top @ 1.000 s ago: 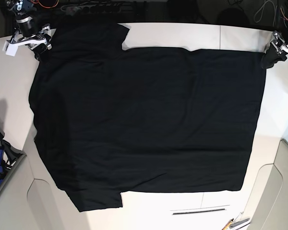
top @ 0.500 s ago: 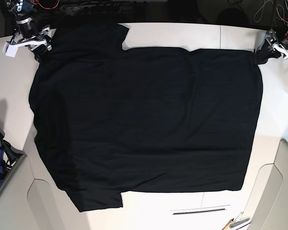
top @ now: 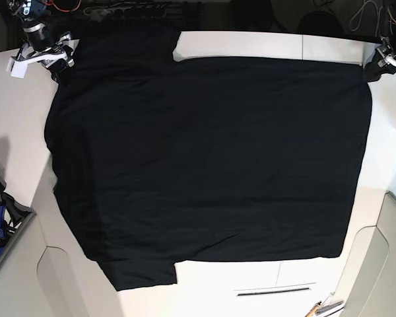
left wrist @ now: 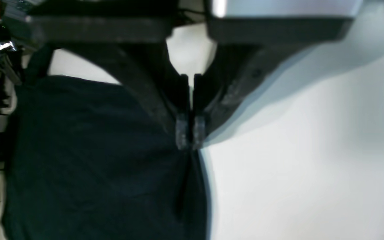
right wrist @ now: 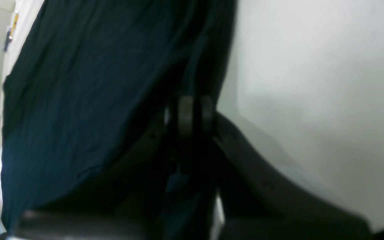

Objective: Fold the T-shirt properly
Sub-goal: 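Lift the shoulders with both grippers and drag the shirt toward the robot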

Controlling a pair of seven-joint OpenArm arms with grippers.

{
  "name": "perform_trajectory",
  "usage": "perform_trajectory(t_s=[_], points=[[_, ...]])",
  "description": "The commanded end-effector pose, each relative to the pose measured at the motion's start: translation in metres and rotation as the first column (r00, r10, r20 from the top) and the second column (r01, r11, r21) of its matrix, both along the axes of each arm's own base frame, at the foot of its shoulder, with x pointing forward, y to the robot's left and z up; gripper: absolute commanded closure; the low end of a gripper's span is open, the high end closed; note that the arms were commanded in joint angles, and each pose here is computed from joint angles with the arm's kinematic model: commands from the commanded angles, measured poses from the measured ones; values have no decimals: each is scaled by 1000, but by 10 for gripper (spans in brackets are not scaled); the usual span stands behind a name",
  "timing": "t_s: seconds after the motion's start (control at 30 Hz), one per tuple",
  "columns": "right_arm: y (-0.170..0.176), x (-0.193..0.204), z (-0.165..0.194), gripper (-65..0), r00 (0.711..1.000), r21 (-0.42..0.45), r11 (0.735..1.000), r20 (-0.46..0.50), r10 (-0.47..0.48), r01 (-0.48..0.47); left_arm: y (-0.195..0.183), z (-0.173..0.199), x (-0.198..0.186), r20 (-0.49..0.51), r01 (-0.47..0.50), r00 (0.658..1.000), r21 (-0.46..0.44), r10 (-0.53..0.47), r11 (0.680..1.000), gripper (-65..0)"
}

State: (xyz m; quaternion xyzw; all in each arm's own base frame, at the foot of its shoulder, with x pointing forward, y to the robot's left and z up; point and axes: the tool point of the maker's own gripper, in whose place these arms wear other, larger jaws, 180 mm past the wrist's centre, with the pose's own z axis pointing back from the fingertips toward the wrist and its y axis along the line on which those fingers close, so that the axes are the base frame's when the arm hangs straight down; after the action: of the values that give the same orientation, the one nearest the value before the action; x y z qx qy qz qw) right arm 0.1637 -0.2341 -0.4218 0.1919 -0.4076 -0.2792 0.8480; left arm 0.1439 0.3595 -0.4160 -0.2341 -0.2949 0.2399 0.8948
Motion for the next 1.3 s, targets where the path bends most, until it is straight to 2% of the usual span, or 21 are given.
perform_trajectory(t_s=[0.0, 0.43, 0.6, 0.77, 0.9, 1.13, 1.27], points=[[-5, -1, 9, 0, 1000, -19, 1000, 24, 3, -2, 11, 10, -1, 9, -6, 1000, 23, 6, 1000, 0], [5, -34, 60, 0, 994, -134, 986, 27, 106, -102, 20, 28, -22, 11, -17, 1000, -15, 18, 1000, 0], [12, -53, 65, 0, 990, -137, 980, -24, 142, -144, 25, 37, -22, 17, -13, 1000, -21, 14, 1000, 0], [21, -70, 74, 0, 987, -98, 983, -44, 155, -158, 23, 45, -21, 17, 19, 1000, -47, -18, 999, 0], [30, -79, 90, 0, 978, -104, 973, -42, 203, -207, 31, 55, -15, 28, 35, 999, -26, -34, 999, 0], [36, -46, 128, 0, 960, -215, 944, 69, 272, -252, 44, 76, 5, 81, 52, 995, 10, -52, 999, 0], [29, -7, 133, 0, 942, -318, 913, 129, 309, -256, 47, 92, 37, 191, 27, 981, 20, -30, 999, 0]])
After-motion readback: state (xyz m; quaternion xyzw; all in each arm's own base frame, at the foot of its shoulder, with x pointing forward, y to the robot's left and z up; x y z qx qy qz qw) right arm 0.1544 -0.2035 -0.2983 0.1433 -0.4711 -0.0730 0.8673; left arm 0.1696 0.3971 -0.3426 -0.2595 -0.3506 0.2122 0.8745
